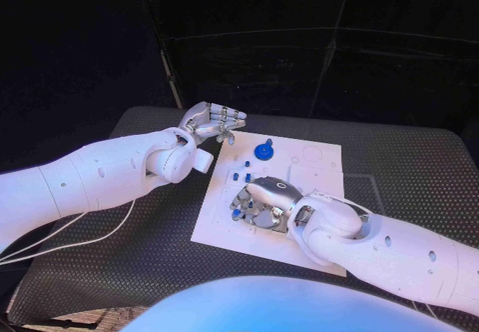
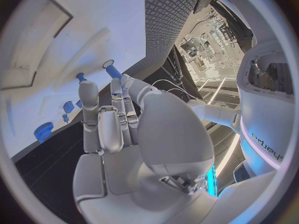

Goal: Assemble the parts on the task board

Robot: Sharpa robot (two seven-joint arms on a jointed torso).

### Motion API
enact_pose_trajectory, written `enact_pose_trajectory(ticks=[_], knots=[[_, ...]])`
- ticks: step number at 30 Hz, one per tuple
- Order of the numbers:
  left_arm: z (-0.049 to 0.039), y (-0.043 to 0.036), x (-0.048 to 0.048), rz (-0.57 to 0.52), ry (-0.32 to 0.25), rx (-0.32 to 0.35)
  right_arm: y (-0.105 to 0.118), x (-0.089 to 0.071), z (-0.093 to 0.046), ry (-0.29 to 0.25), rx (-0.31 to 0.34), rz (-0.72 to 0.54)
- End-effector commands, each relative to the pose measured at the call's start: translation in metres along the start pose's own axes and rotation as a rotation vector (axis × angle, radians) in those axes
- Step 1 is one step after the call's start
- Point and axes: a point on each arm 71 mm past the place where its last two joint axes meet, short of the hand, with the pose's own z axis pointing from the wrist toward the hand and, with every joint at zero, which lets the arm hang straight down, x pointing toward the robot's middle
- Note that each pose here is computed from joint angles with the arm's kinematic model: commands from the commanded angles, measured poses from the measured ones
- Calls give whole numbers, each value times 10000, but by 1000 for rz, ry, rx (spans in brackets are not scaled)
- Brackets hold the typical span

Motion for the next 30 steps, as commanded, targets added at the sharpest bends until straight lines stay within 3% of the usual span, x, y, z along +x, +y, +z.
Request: enact_pose_trajectory(ticks=[1,30], knots=[[5,-18,6,-6,6,6,27,-17,-5,-18,-15,15],[4,-18,3,-6,5,6,-14,32,6,40,4,23]])
